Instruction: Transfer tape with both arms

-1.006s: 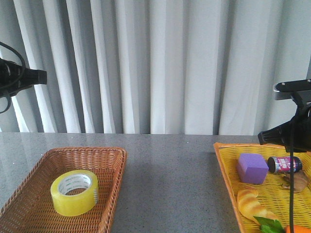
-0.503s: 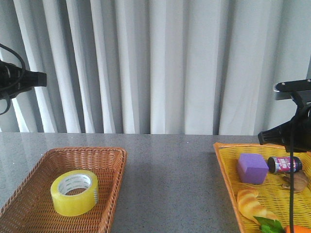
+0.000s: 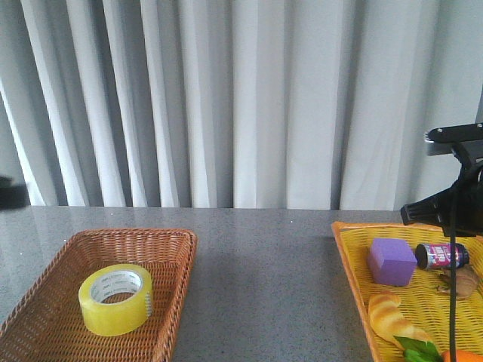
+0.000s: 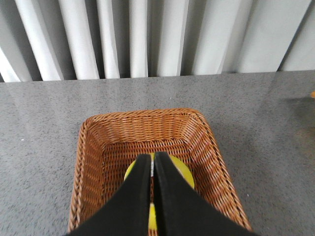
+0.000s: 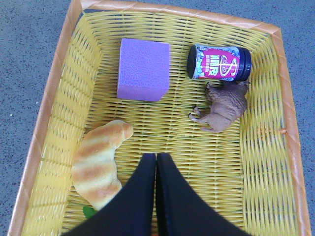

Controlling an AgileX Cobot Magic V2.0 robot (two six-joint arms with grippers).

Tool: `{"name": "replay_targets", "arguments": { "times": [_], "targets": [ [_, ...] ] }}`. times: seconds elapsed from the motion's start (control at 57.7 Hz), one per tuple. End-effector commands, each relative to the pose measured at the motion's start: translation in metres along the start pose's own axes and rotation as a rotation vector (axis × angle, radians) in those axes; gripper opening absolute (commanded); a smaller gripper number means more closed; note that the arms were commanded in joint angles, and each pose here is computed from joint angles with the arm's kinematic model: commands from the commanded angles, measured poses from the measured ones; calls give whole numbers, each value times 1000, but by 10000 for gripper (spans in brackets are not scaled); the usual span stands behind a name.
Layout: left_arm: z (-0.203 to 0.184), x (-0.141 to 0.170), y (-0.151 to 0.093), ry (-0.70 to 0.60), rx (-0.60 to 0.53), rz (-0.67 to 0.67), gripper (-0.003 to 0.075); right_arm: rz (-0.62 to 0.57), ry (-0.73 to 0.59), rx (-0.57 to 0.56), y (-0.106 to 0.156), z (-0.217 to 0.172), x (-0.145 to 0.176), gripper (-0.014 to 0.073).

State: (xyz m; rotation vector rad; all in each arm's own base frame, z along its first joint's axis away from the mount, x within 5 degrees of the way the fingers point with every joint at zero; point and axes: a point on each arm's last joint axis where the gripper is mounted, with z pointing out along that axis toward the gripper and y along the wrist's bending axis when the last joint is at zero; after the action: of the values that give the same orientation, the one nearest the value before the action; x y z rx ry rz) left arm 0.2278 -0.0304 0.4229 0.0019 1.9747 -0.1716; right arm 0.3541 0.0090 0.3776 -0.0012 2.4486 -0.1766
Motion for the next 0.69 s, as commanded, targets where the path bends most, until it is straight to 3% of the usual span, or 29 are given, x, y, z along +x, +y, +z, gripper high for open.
{"name": "replay_targets", "arguments": {
  "times": [0.0, 0.26, 0.503, 0.676],
  "targets": [
    [-48, 14, 3, -195, 21, -1, -6, -3, -109, 15, -7, -22, -10, -8],
    [-104, 132, 18, -318, 39, -14, -6, -3, -109, 15, -7, -22, -10, -8],
    [-82, 228, 30, -424, 67, -62, -6, -3, -109, 15, -7, -22, -10, -8],
    [-71, 262, 35, -442, 80, -140, -6, -3, -109, 15, -7, -22, -10, -8]
  ]
}}
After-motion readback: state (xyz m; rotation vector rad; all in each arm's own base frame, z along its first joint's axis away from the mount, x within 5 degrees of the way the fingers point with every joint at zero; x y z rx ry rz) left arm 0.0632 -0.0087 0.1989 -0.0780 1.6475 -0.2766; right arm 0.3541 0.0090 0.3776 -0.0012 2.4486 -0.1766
